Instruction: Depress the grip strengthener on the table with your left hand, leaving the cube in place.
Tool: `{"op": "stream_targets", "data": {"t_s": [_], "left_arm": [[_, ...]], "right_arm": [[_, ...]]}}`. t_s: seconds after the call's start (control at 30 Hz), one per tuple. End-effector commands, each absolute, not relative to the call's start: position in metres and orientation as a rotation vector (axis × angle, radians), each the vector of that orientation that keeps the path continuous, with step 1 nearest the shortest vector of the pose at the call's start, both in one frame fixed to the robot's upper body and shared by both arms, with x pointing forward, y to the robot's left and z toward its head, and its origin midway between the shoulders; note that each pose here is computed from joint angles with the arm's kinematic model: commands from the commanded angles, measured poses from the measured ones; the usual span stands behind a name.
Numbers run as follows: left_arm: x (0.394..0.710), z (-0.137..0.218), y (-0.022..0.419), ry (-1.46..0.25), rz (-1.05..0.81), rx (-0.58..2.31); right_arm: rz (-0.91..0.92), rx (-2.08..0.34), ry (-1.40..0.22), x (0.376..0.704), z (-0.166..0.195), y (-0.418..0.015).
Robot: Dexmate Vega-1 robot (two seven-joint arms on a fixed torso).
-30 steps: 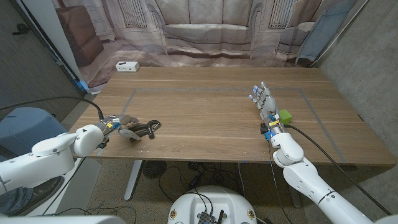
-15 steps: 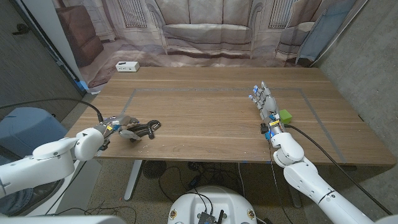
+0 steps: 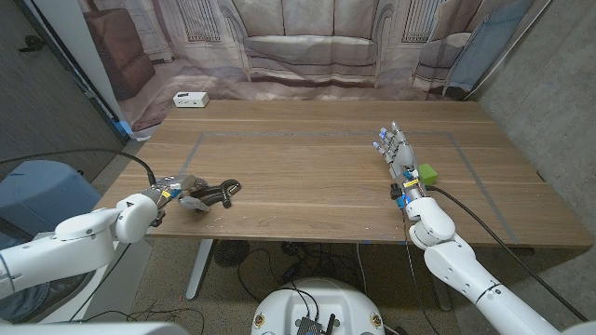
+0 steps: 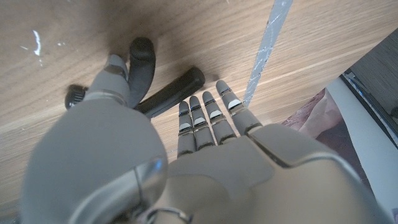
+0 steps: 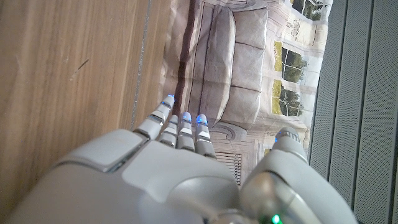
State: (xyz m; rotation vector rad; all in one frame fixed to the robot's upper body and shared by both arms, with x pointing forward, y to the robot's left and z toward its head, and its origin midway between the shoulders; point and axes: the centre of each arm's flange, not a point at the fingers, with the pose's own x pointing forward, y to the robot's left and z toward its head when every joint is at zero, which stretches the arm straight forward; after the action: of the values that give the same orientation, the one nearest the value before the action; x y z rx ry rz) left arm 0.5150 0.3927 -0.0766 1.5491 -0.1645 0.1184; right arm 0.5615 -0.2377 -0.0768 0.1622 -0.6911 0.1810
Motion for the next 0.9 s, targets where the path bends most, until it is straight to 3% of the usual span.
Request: {"op": "stream_targets", "data": {"t_s": [0.03,0.9], "left_arm": [[0.5212,-0.0824,0.3911,-0.141,0.112,1.564],[0.5308,-0.0836,0.3929,-0.120,0.047,1.462]], "right_arm": [[0.182,0.170,-0.690,0.5647,-0.0763,-0.2359],[0.182,0.194,-0.690,0.5655,-0.0763,-0.2347]]}}
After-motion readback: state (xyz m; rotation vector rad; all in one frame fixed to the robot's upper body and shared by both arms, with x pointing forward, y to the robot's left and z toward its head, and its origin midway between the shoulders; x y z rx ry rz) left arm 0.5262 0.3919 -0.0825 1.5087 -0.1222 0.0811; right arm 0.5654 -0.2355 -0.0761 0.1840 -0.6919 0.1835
